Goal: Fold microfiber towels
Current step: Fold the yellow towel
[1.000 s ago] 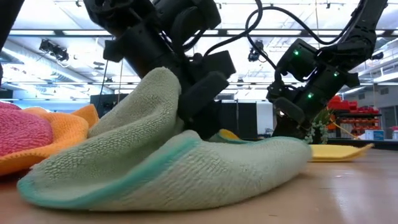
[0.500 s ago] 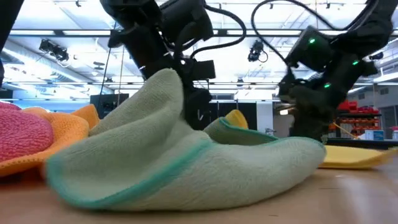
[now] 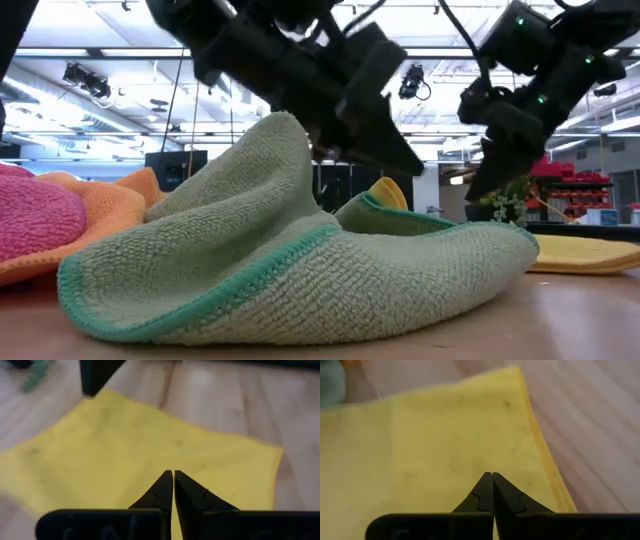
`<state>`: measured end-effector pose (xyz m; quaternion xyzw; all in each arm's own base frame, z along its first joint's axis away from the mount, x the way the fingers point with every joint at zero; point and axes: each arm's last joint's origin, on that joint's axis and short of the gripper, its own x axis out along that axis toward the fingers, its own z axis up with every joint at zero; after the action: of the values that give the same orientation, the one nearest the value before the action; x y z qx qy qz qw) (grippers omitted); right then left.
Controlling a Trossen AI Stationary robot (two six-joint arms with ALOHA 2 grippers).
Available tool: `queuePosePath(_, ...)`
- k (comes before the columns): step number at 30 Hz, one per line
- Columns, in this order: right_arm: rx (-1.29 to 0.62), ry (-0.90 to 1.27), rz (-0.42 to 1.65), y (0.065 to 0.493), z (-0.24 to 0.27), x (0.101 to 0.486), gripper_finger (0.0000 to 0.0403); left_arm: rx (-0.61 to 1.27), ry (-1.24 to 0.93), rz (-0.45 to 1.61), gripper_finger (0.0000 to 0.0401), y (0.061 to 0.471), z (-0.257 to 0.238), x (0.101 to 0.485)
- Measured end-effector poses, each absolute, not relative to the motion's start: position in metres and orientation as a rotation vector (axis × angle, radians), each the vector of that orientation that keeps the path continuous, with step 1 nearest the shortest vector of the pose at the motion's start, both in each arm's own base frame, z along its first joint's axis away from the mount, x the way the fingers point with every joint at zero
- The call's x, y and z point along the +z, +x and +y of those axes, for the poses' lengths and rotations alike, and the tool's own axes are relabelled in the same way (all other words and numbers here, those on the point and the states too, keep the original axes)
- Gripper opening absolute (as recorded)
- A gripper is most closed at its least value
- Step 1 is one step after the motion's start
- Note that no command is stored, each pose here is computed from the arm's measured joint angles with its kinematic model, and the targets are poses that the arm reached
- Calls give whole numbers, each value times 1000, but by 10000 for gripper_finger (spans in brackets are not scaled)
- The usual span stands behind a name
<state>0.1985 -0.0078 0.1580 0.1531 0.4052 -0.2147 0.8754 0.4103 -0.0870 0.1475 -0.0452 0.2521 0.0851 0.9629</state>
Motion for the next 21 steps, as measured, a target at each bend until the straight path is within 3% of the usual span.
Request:
queuePosePath(4, -468, 294, 945, 199, -8, 139, 3, 145, -123, 537, 7, 413, -95, 124)
queuePosePath(11, -540, 312, 1037, 201, -7, 113, 3, 174, -155, 651, 16, 411, -87, 98)
queuePosePath(21, -516, 388, 1036, 192, 2, 123, 3, 345, -154, 676, 17, 417, -20, 98)
